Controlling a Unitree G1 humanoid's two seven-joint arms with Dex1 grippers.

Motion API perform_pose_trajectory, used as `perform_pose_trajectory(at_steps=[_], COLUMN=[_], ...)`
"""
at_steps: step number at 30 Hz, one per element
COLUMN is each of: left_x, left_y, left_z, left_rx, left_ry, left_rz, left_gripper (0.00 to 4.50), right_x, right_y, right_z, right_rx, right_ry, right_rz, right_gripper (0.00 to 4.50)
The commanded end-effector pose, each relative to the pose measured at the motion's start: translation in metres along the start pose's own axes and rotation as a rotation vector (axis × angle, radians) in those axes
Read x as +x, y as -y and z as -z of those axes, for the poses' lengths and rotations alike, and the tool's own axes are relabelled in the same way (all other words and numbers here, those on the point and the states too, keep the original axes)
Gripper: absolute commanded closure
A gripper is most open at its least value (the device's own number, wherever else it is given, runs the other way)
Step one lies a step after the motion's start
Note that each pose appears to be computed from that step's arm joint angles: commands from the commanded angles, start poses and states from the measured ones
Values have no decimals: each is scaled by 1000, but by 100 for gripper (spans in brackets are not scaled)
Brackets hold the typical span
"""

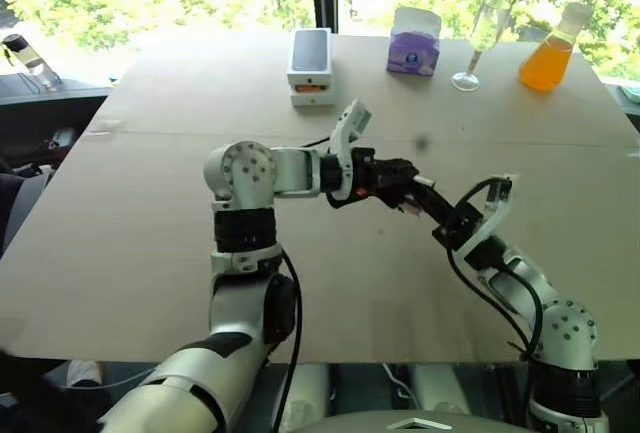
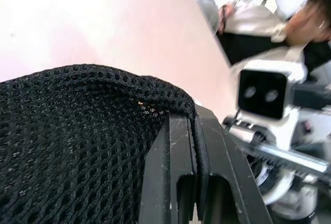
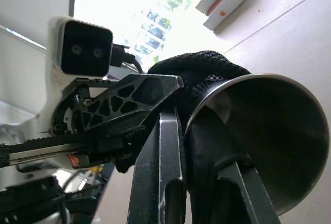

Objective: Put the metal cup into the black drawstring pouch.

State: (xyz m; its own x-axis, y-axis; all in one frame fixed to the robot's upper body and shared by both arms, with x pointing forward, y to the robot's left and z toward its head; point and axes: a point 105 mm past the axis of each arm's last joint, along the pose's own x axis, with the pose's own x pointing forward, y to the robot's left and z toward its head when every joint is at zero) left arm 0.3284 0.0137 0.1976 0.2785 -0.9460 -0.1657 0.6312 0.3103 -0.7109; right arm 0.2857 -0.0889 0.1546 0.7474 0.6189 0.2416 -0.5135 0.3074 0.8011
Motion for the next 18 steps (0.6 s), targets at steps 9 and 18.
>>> perform_pose_trajectory(at_steps=[9, 18], left_x=[3, -7], left_y=[28, 4], left_z=[-1, 18], left_rx=[17, 112], left_ry=[-5, -48], left_rz=[163, 36], left_gripper=[450, 450], right_x=[26, 33], right_y=[-8, -14], right_z=[39, 48], right_rx=[-529, -1084], right_ry=[-275, -342], right_rz=[-89, -344], right_gripper=[446, 446])
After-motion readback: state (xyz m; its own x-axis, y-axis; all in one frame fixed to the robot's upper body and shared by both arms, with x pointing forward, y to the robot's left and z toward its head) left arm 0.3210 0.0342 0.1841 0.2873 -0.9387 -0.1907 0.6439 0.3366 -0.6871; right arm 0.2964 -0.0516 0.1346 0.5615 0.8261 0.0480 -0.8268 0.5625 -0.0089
